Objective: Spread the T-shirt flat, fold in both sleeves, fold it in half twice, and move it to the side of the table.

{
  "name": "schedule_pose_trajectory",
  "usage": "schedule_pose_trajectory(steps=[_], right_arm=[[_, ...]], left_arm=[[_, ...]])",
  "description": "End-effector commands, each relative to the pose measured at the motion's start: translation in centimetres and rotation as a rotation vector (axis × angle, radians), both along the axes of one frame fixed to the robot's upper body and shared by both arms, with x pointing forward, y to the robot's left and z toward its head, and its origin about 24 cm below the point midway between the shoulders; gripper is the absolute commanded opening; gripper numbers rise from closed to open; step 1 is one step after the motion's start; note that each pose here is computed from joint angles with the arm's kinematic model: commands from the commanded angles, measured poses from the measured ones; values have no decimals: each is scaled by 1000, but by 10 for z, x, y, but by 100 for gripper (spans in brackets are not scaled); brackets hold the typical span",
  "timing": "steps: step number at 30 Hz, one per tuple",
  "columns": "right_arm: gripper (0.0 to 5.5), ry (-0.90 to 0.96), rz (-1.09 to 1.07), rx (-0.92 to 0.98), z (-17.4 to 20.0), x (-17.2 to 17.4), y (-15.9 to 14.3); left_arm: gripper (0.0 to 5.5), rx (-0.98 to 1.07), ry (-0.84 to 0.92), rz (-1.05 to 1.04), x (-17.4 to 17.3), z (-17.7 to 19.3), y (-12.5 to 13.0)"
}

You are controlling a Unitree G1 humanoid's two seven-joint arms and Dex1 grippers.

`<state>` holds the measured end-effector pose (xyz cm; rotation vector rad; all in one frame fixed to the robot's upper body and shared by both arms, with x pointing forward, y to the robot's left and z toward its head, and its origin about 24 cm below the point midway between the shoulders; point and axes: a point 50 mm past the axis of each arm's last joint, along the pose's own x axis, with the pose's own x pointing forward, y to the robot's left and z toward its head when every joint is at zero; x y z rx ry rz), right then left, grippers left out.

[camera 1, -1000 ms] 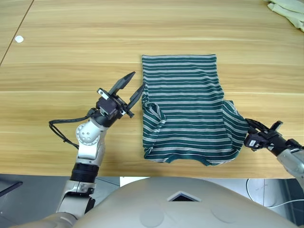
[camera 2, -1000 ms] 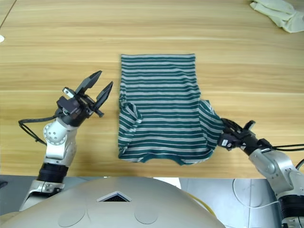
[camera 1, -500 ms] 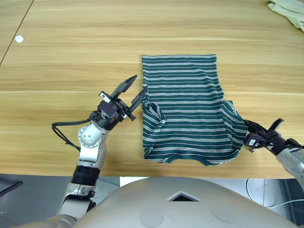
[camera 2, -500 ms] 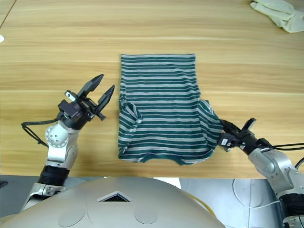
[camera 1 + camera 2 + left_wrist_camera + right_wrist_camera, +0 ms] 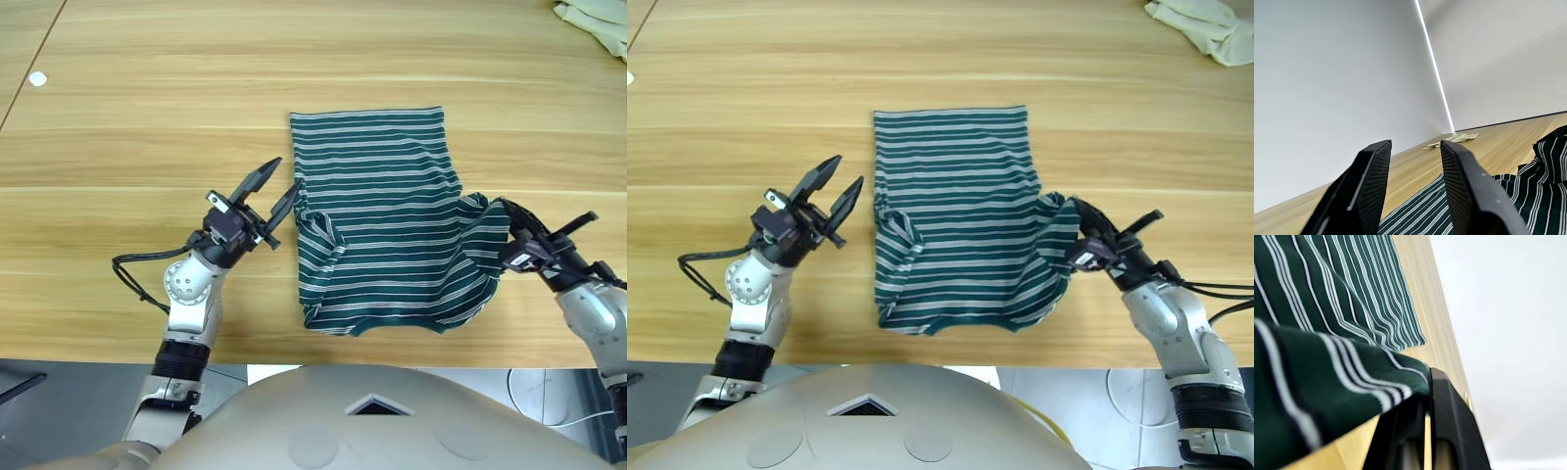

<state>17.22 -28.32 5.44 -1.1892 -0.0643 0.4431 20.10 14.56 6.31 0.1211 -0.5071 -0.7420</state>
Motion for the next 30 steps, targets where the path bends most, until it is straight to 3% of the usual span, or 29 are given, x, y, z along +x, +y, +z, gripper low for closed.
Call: schedule_pose_trajectory(steps=[1,6,10,21,26,30], right_arm=[[2,49,113,36,-2,-6,20],[2,138,200,24,-6,-17,31],[2,203,150,-41,-12,-20,14],[2,171,287,44,-22,6,57],[2,241,307,2,-32,2,54],[79,278,323,-12,-31,-3,50]], left_arm=[[188,22,-21,-32,2,1,-4],[188,29,-21,-44,1,0,-6],[188,36,-22,-49,1,-1,-5],[188,22,-24,-55,7,-2,-9],[188,32,-27,-63,6,-2,-8],[188,45,-24,-75,2,-3,-7]])
